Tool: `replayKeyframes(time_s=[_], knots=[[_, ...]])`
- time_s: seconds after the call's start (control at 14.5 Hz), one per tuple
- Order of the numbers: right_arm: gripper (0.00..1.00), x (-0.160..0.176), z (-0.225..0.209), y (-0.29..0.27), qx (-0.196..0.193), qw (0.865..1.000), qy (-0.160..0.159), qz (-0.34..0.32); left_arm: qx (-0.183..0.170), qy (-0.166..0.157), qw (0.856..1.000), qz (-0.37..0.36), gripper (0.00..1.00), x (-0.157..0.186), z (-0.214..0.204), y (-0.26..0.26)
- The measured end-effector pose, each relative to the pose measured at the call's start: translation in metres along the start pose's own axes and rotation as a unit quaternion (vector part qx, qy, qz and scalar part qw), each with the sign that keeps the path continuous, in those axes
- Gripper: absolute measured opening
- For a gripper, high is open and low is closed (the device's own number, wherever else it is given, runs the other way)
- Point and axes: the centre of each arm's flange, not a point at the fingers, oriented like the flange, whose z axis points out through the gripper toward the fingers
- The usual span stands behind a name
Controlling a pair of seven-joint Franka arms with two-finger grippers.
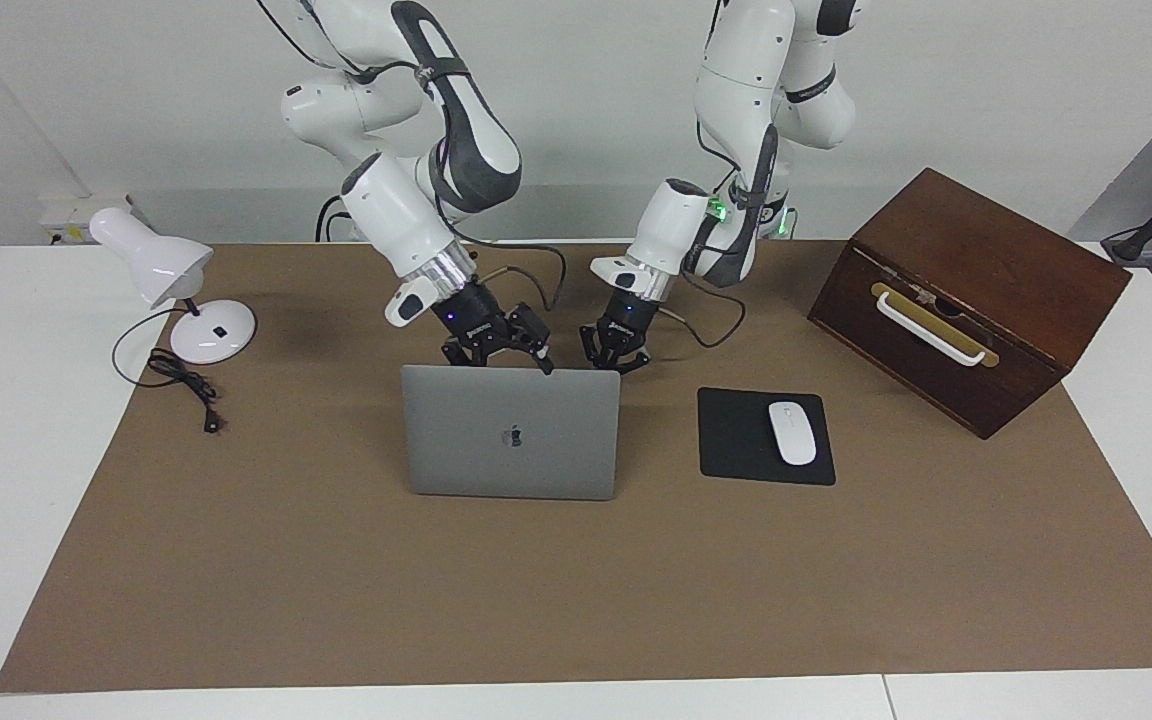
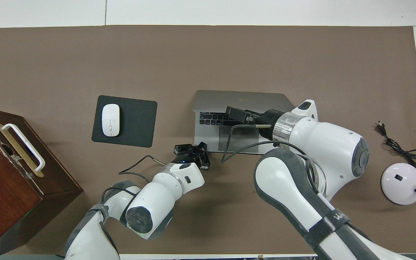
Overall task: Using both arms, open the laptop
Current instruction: 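Lift the laptop lid upward with the right gripper, then push the lid farther from the robot with the right gripper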
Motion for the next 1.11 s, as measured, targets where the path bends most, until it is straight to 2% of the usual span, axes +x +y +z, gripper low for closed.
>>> replayKeyframes(time_s=[1.11], knots=[[1.00, 0.061, -0.025, -0.006, -0.045, 0.995, -0.053, -0.064, 0.000, 0.000, 1.000, 0.000, 0.01, 0.000, 0.000, 0.000]])
